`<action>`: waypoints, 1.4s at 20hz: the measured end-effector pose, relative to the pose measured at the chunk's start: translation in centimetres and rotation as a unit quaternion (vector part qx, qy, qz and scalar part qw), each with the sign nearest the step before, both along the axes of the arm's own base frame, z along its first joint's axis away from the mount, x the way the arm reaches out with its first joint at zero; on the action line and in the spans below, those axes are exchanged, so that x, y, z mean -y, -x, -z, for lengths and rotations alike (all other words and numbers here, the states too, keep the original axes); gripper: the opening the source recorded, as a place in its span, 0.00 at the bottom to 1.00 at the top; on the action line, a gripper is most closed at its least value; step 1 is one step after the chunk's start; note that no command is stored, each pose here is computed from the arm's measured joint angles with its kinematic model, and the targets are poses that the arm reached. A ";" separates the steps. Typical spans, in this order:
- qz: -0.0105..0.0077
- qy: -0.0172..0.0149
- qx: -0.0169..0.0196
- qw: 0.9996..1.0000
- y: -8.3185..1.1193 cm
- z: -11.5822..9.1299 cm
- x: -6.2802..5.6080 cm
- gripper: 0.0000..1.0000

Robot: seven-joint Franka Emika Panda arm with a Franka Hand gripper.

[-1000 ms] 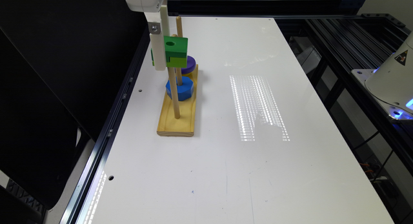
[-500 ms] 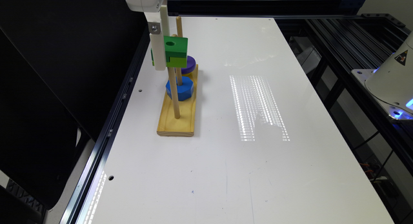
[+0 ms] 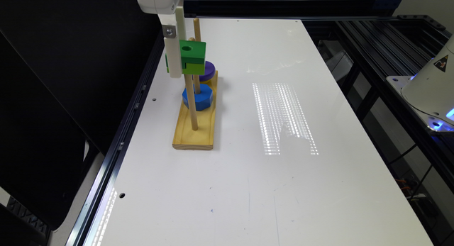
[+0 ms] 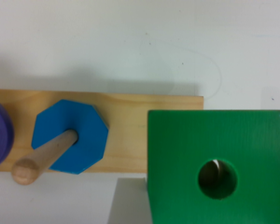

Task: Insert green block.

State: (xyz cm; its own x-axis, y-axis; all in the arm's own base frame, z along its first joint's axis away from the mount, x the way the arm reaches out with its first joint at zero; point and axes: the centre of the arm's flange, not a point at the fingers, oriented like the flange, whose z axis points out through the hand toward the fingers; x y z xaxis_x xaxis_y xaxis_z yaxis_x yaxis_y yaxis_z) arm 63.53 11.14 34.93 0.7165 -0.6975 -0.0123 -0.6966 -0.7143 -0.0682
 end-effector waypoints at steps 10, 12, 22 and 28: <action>0.000 0.000 -0.001 1.000 -0.05 0.3 0.0 0.00; 0.000 0.000 -0.002 1.000 -0.10 0.7 0.0 0.00; -0.001 0.001 -0.002 1.000 -0.17 1.1 0.0 0.00; -0.002 0.001 -0.006 1.000 -0.42 3.0 0.0 0.00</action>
